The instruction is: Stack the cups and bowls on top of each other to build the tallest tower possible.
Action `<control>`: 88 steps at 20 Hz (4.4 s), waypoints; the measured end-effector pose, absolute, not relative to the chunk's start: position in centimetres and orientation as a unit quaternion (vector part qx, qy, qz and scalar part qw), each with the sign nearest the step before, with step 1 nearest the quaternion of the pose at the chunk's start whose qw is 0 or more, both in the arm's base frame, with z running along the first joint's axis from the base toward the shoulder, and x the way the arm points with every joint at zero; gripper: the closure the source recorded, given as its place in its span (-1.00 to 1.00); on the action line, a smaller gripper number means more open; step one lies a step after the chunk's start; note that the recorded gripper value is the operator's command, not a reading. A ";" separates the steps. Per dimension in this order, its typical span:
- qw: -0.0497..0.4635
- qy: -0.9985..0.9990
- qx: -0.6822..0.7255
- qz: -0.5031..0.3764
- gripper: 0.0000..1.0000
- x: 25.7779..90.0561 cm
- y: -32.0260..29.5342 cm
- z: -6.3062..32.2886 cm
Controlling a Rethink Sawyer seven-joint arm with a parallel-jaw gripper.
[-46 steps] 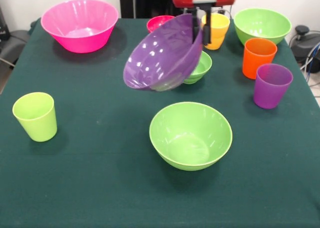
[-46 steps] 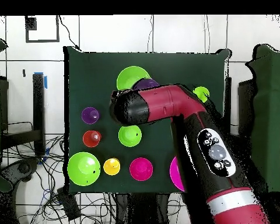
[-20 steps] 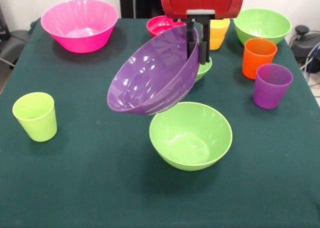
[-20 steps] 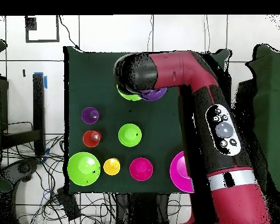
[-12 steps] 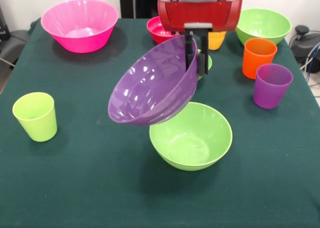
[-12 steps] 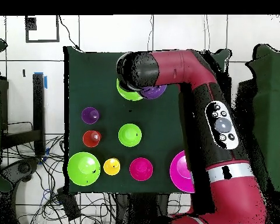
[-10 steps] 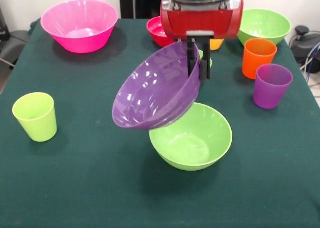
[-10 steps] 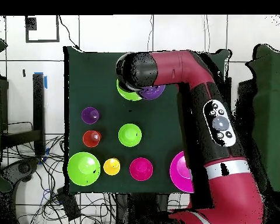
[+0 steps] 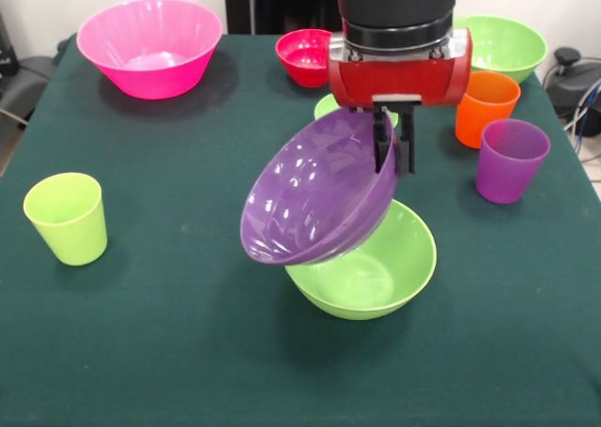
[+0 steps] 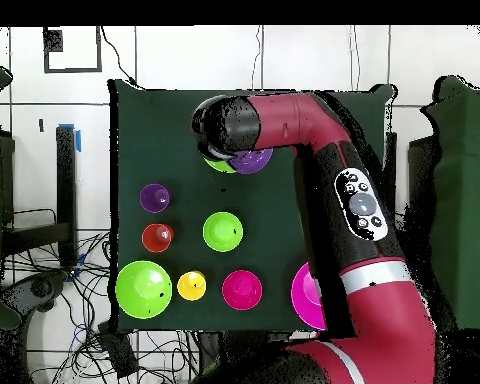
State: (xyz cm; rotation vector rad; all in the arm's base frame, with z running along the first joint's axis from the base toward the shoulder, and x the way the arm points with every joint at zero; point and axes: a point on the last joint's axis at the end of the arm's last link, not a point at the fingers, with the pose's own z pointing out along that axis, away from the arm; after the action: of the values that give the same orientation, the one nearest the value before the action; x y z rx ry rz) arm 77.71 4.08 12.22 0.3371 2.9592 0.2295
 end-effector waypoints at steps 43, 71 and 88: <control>0.098 0.984 0.115 0.094 1.00 78.0 4.9 9.6; 0.102 0.984 0.112 0.091 1.00 78.0 4.9 9.5; 0.108 0.984 0.111 0.088 -1.00 78.1 4.8 9.6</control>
State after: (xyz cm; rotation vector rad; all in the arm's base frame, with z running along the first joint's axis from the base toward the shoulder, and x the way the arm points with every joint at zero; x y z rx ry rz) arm 78.06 4.78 9.63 0.3275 2.8958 0.2578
